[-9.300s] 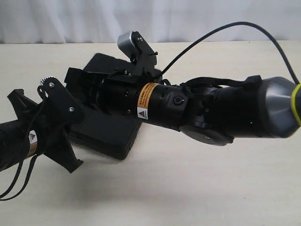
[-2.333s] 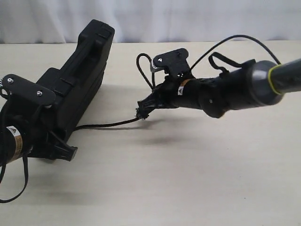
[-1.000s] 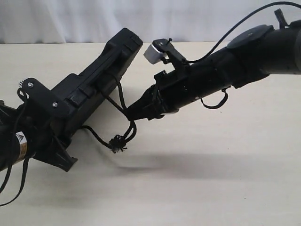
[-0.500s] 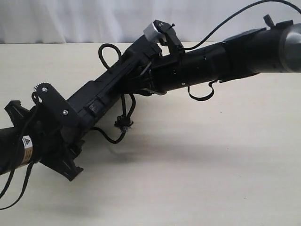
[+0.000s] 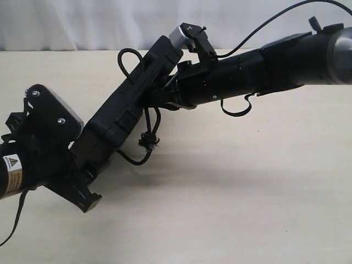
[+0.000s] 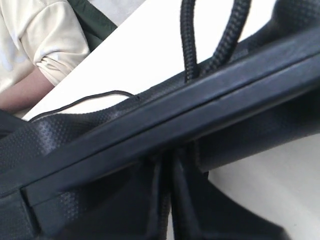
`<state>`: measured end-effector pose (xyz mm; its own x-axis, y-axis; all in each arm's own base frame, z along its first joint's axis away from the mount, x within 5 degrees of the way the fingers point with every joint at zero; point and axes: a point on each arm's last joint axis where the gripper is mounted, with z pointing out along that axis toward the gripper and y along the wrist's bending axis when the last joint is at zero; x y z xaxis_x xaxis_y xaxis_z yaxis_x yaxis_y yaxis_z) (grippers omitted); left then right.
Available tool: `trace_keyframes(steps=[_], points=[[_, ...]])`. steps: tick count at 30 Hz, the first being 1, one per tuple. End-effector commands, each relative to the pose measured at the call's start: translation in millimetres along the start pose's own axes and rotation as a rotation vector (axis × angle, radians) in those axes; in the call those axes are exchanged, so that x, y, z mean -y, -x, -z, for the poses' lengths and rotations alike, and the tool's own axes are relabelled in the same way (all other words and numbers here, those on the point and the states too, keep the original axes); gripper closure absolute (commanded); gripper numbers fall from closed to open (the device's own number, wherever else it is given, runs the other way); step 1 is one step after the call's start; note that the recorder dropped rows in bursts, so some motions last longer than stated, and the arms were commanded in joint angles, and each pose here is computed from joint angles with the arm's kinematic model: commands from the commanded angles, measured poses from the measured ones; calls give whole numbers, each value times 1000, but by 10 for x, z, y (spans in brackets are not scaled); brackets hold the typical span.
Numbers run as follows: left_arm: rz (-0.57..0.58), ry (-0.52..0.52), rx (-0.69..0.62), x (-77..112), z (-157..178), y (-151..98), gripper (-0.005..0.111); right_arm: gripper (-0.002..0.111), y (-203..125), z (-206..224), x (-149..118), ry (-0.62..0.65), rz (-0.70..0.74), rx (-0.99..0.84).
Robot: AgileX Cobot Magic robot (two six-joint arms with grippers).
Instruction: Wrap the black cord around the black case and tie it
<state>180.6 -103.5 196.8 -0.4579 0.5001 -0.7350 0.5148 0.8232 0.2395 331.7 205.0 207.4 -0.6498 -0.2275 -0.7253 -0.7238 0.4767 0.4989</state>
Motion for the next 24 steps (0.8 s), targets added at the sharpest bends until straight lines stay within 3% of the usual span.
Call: trace_keyframes(steps=[1, 7, 11, 13, 16, 19, 22, 24], points=[[36, -63, 89, 25, 159, 90, 40, 104, 24, 17, 5, -7, 16, 6], [137, -41, 209, -56, 427, 192, 40, 104, 24, 17, 5, -7, 16, 6], [368, 141, 261, -294, 618, 283, 41, 104, 22, 17, 5, -7, 20, 4], [410, 223, 298, -405, 703, 409, 41, 104, 19, 17, 6, -8, 29, 0], [416, 127, 370, -405, 721, 693, 52, 104, 11, 17, 7, -9, 53, -9], [454, 68, 405, -526, 620, 960, 65, 104, 4, 17, -3, 2, 58, -16], [532, 45, 378, -734, 359, 1062, 75, 104, -1, 17, -24, 25, 58, -20], [570, -48, 360, -824, 130, 1064, 80, 104, -3, 18, -37, 39, 58, -23]])
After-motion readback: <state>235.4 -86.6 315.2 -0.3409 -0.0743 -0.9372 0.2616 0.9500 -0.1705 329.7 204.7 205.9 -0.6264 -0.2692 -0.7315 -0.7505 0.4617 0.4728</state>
